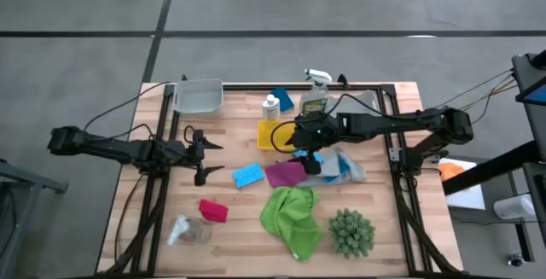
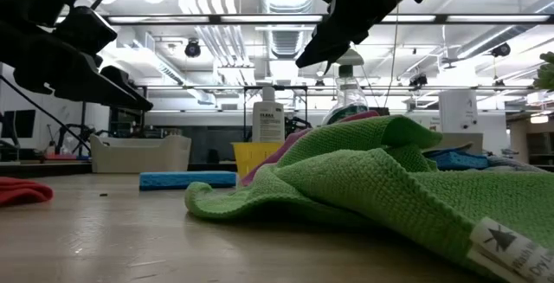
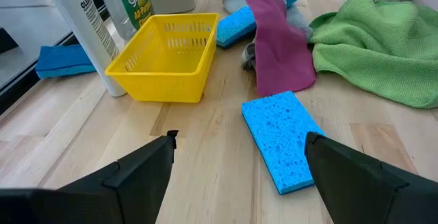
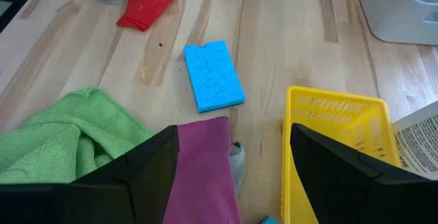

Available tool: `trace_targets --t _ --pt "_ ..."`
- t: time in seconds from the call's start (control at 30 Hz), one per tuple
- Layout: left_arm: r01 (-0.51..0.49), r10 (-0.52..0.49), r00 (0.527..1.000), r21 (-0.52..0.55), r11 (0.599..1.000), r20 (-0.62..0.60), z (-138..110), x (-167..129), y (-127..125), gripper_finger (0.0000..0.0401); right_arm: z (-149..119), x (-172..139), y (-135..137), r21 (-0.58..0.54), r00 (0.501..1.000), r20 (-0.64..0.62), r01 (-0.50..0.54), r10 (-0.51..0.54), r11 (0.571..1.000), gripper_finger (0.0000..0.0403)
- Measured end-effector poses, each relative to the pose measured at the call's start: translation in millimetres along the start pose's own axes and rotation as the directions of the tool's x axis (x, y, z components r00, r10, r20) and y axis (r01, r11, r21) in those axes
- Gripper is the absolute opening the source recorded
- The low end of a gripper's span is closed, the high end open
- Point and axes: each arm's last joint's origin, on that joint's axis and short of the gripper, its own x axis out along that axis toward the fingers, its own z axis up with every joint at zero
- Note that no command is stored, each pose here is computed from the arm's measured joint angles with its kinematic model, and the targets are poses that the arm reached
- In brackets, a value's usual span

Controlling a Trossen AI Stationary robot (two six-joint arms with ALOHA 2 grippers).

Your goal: Pick & Place Kitchen Items

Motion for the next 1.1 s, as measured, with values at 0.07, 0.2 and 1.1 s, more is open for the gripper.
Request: trace_targets --t 0.07,0.2,1.1 --pt "0.000 0.000 1.000 0.000 1.000 0.000 0.0 0.0 0.0 0.0331 0.0 -0.1 0.0 0.000 1.000 0.000 0.000 0.000 1.000 0.0277" --pt "0.000 0.000 1.000 0.000 1.000 0.000 0.0 0.0 0.0 0.0331 0.0 0.0 0.0 0.000 1.000 0.000 0.000 0.000 1.000 0.0277" --pt "0.000 0.000 1.000 -0.005 1.000 0.026 2.5 0.0 0.0 0.0331 0.1 -0.1 0.0 0.001 1.000 0.001 0.000 0.000 1.000 0.0277"
